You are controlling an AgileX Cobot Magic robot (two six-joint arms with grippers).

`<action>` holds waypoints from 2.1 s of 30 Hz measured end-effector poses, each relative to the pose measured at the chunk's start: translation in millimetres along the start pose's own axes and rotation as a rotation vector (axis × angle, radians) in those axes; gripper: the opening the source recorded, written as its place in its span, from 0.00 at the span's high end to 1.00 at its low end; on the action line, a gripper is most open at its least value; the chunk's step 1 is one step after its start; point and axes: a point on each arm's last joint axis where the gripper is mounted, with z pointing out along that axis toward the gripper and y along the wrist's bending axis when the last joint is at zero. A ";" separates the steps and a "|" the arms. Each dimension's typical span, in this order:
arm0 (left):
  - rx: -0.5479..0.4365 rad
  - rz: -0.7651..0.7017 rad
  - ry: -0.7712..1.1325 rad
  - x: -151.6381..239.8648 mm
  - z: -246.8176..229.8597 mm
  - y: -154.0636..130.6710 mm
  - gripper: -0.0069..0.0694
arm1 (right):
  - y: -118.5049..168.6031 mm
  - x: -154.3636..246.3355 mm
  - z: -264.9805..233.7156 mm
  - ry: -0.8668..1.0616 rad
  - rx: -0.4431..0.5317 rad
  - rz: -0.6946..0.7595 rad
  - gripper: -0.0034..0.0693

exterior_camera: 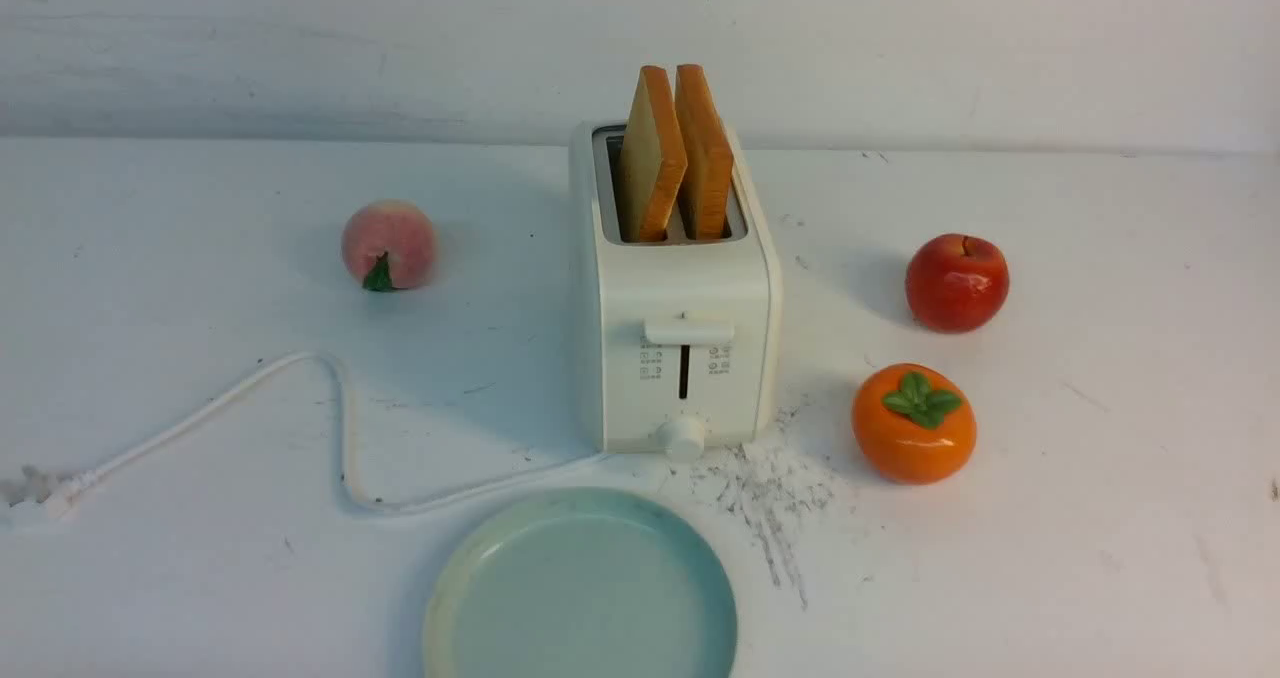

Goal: Take toasted bread from bread machine on white table place on plate.
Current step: 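Reach for a toast slice standing in the toaster with the left gripper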

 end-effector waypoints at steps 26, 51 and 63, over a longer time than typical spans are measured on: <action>-0.024 0.069 -0.018 -1.7 0.0 2.1 0.60 | 0.0 0.0 0.0 0.000 0.000 0.000 0.62; 0.340 -0.223 -0.679 -58.8 -24.9 -21.3 0.61 | 0.7 -27.5 -3.9 -0.316 -0.100 0.556 0.62; 0.407 -0.194 -0.748 -137.2 -62.4 -57.7 0.93 | -2.4 -75.2 -29.3 -0.519 -0.160 0.738 0.64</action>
